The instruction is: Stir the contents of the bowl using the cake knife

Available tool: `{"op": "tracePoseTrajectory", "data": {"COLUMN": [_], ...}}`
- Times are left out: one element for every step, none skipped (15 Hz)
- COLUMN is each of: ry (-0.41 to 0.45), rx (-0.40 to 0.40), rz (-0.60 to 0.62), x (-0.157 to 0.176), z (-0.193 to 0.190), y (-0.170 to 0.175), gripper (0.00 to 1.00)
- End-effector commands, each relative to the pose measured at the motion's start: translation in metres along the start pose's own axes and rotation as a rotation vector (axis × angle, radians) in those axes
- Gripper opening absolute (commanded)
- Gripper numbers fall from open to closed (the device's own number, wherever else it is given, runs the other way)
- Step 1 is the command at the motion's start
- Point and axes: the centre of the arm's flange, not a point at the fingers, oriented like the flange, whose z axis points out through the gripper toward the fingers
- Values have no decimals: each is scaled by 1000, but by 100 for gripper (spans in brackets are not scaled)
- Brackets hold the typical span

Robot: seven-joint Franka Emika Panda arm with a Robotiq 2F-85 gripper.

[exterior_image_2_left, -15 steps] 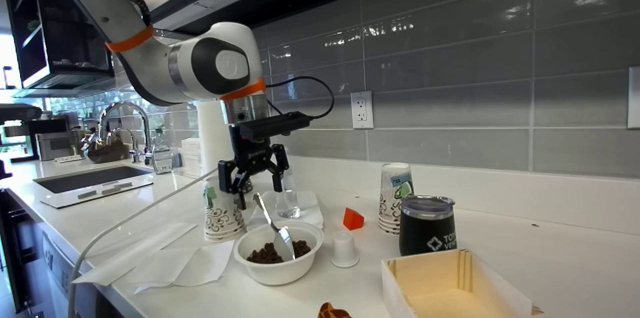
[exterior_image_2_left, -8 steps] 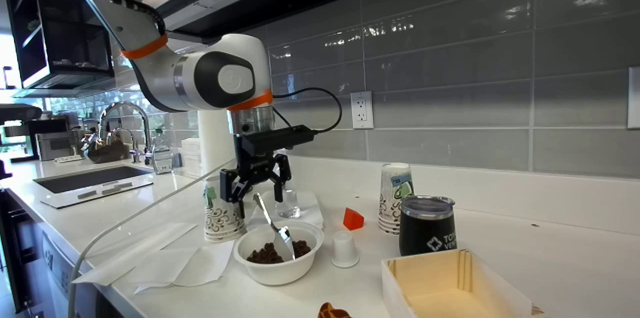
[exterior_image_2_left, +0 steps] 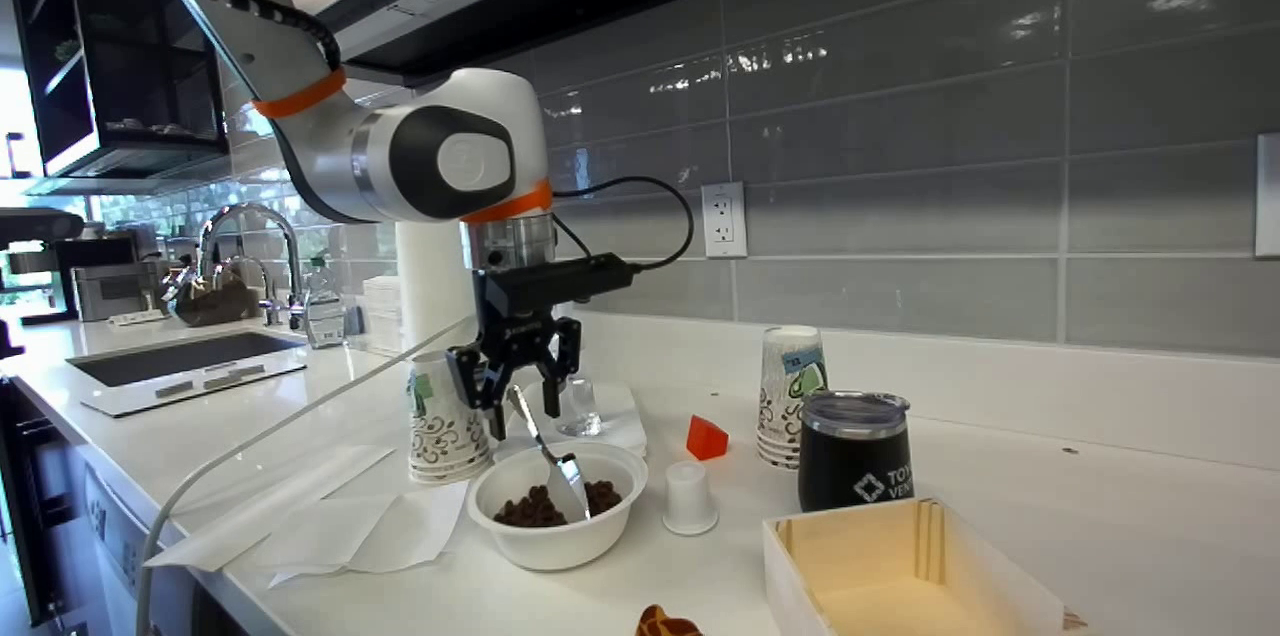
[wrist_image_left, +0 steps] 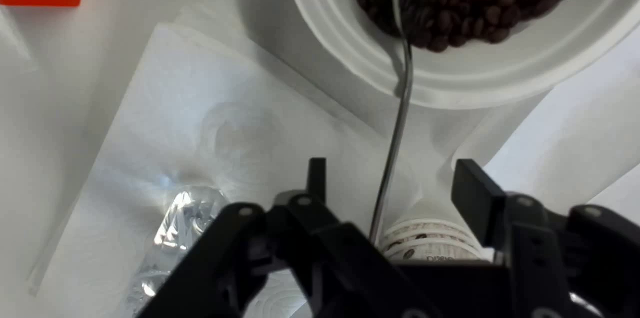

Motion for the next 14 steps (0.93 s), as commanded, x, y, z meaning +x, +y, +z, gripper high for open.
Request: {"op": "tracePoseTrajectory", "data": {"ry": [19,18,16,15,15,14,13,12,12,12,12,12,11,9], "rx": [-4,-6,-7,-7,-6,-5,-4,-3,-3,-4,-3,-1,4,9], "rz": [-5,-7,-10,-11,-11,-11,-10,-9,-9,-8,-7,-7,-10,-8], "x": [0,1,2,2,3,3,2,2,2,1,1,0,0,-1], "z": [3,3,3,3,3,3,3,3,3,3,2,2,1,0], "y": [2,2,1,1,1,1,2,2,2,2,2,2,2,2], "gripper": [35,28,19,13,4,1,0,0,0,1,1,1,1,1]}}
